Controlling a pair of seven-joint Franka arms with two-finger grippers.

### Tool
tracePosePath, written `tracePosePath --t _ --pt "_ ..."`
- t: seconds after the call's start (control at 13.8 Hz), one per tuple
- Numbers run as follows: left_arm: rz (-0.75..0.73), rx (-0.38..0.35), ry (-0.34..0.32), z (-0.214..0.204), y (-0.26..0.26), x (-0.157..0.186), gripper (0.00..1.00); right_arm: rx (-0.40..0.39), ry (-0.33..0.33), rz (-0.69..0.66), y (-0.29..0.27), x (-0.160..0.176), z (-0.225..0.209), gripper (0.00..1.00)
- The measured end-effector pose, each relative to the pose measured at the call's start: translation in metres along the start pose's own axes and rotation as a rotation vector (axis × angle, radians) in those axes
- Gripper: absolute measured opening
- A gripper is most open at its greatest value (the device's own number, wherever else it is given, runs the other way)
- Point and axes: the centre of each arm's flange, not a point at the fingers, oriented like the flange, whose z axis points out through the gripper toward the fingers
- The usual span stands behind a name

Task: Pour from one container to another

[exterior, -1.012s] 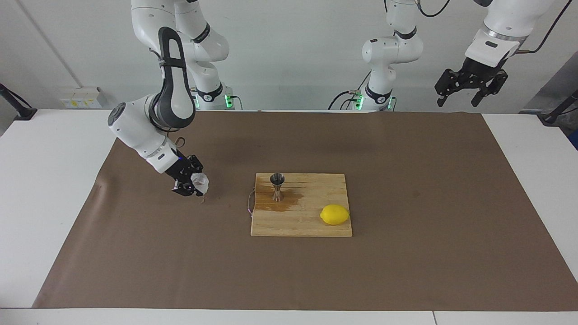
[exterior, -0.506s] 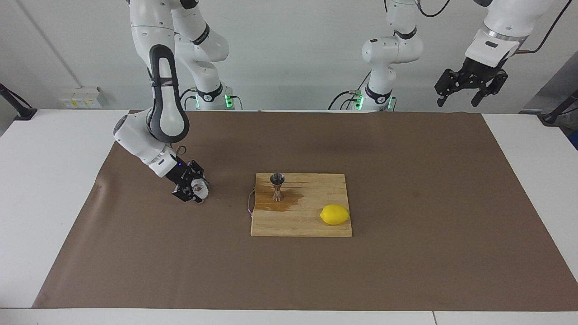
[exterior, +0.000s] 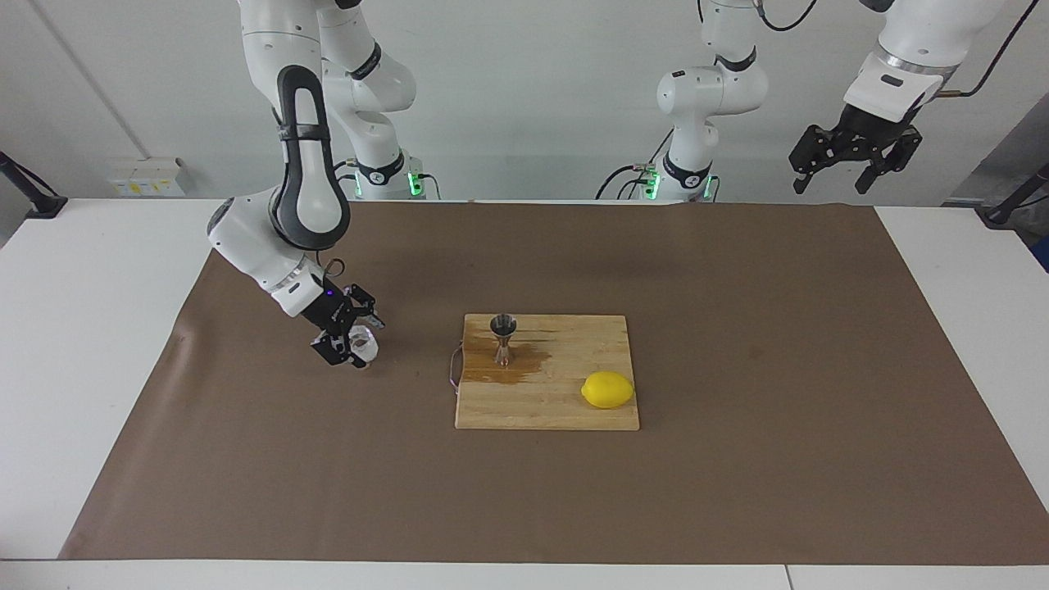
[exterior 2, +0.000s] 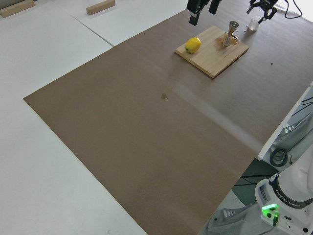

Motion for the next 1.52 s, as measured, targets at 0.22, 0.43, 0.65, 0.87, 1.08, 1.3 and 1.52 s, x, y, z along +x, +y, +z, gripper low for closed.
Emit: tracePosePath --t 0.22,0.43,0.65,0.87,1.08,1.3,1.52 --pt "0.0 0.0 0.0 0.0 0.0 0.0 1.0 0.02 -0.082 0.089 -0.005 0.014 -0.015 1.0" --pt "0.0 0.0 0.0 0.0 0.0 0.0 1.0 0.015 -0.192 0.209 -0.009 0.019 -0.02 1.0" --pt "0.0 0.0 0.0 0.0 0.0 0.0 1.0 0.013 -0.34 0.366 -0.016 0.026 -0.03 1.0" --pt "0.0 0.0 0.0 0.0 0.0 0.0 1.0 -0.009 -0.475 0.533 -0.027 0.04 -0.047 1.0" --pt "0.0 0.0 0.0 0.0 0.0 0.0 1.0 -0.059 -0.542 0.749 -0.029 0.05 -0.069 1.0" --pt "0.0 0.0 0.0 0.0 0.0 0.0 1.0 -0.131 -0.606 1.06 -0.025 0.061 -0.102 1.0" --pt "0.0 0.0 0.0 0.0 0.0 0.0 1.0 -0.197 -0.623 1.296 -0.019 0.084 -0.14 1.0"
